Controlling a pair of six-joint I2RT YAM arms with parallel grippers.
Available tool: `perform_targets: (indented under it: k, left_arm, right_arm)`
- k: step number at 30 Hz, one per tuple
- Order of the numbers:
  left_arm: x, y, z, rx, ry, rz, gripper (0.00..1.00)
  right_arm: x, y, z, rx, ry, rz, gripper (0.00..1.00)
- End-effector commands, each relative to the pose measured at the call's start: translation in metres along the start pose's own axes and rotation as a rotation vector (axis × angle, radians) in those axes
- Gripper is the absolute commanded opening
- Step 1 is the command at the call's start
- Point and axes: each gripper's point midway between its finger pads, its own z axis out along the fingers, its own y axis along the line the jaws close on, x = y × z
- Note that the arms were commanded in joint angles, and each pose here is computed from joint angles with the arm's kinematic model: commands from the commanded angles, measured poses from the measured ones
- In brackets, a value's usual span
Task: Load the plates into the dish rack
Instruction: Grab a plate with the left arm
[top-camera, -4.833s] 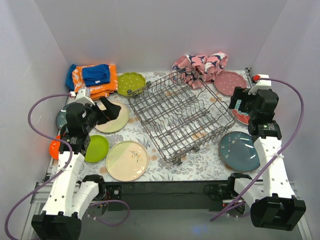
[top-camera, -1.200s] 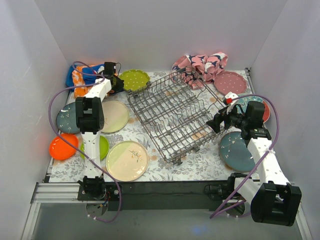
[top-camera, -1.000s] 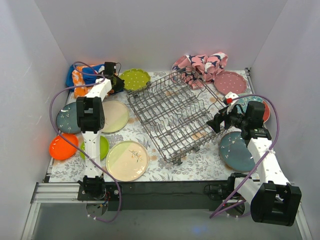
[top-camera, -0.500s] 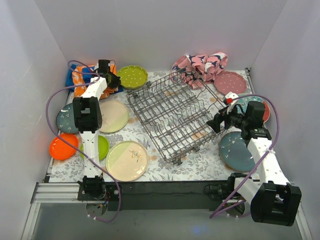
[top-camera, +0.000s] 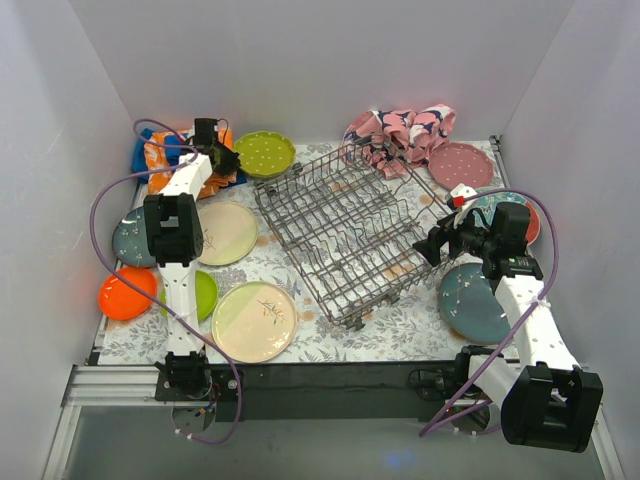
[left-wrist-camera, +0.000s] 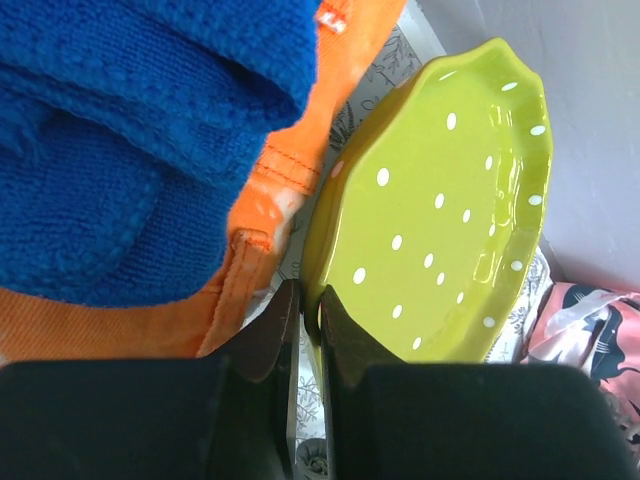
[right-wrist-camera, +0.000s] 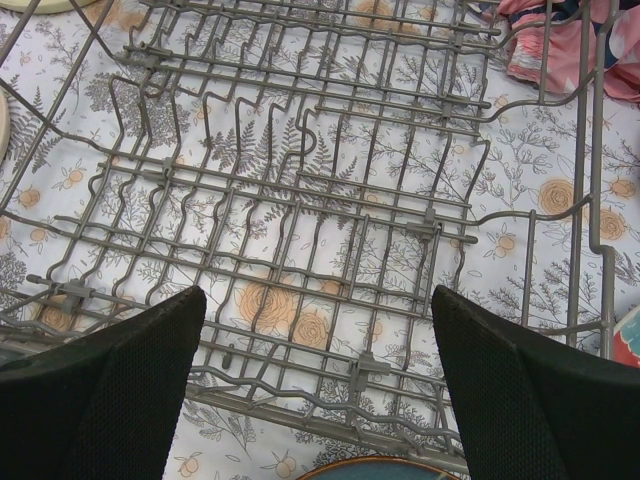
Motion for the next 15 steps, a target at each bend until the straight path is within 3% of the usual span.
perform_targets:
  k: [1, 13, 15]
  left_arm:
    - [-0.066, -0.101, -0.094, 0.301, -0.158, -0.004, 0.0]
    - [-0.075, -0.116, -0.123, 0.349, -0.183, -0.005, 0.0]
    - [-0.092, -0.107, -0.126, 0.341, -0.208, -0.021, 0.0]
  right_arm:
    - [-0.008, -0.002, 0.0, -0.005, -0.034, -0.023, 0.98]
    - [-0.008, 0.0, 0.0, -0.014, -0.036, -0.024, 0.98]
    - [-0.008, 0.001, 0.001, -0.02, -0.038, -0.022, 0.99]
